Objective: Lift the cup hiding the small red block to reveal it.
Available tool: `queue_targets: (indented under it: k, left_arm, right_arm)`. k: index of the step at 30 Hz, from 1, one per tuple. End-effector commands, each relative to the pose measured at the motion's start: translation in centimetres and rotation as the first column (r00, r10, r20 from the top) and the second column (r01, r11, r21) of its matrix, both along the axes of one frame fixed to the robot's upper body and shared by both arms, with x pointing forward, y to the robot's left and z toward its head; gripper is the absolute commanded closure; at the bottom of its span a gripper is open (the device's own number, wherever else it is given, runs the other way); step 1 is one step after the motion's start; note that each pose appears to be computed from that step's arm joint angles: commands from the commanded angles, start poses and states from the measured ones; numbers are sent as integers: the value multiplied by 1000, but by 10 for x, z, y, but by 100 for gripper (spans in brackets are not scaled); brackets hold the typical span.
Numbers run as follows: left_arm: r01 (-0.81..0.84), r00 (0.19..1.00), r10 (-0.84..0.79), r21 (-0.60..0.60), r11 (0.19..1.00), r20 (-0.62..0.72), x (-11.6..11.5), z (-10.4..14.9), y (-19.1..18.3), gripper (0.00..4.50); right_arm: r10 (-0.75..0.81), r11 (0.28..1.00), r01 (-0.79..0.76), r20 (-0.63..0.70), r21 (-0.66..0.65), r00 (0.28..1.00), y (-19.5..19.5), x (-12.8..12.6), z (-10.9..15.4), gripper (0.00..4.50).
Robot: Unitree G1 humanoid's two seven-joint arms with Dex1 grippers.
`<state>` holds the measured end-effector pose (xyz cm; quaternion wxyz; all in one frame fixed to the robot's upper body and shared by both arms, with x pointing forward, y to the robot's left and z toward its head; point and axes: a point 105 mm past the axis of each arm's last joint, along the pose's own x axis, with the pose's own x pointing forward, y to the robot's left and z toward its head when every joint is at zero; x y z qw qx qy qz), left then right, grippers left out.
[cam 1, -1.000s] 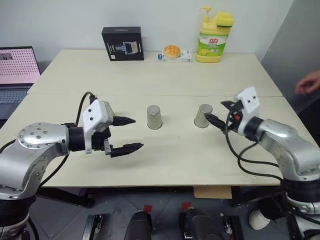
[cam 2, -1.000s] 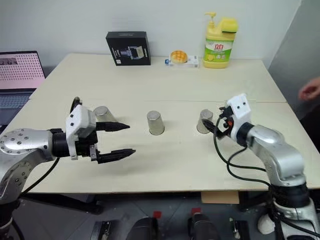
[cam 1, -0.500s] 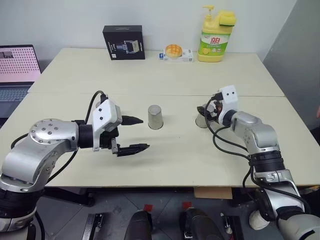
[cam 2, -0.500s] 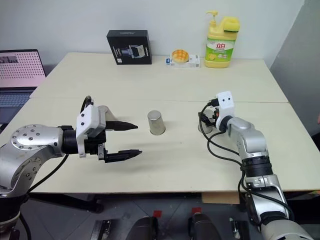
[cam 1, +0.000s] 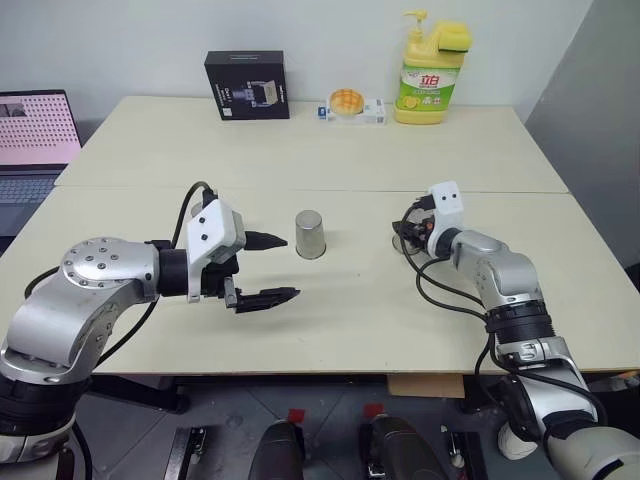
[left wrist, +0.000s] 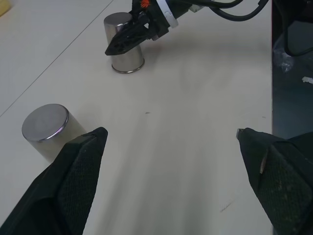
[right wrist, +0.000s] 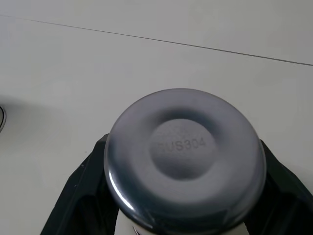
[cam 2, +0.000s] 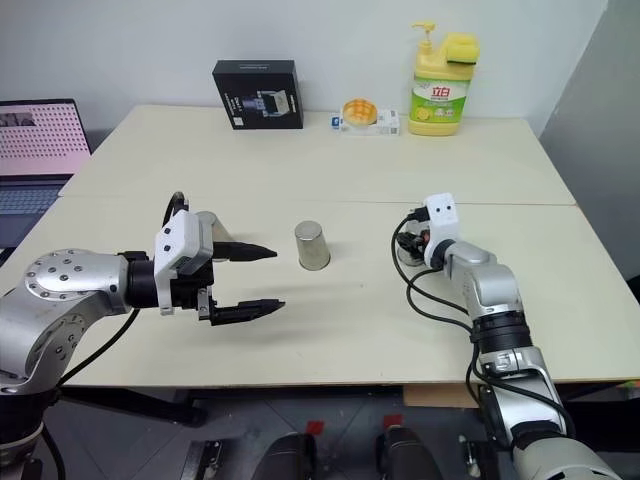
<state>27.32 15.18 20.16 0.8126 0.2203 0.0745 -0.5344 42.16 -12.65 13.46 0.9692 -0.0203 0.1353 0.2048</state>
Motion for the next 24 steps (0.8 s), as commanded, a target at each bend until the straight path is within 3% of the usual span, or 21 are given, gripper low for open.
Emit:
queue_targets:
  k: [1,6,15,21,24]
  left_arm:
    - [18,999,-18,-3,1000,31,-1,4,-3,0]
    - [18,999,-17,-12,1000,35,0,5,-3,0]
    - [16,999,-15,-22,1000,39,0,7,-4,0]
    - [22,999,-21,-19,1000,42,1,8,-4,0]
    - [32,999,-30,-24,999,45,2,9,-6,0]
  right_arm:
    - [18,1000,-18,51,4,999,4,-2,13,181]
    - [32,999,-33,67,9,997,8,-6,18,181]
    - [40,999,-44,239,14,970,4,-32,83,181]
    - [-43,998,53,258,-35,965,-25,-44,88,181]
    - [-113,987,136,236,-85,965,-46,-46,76,181]
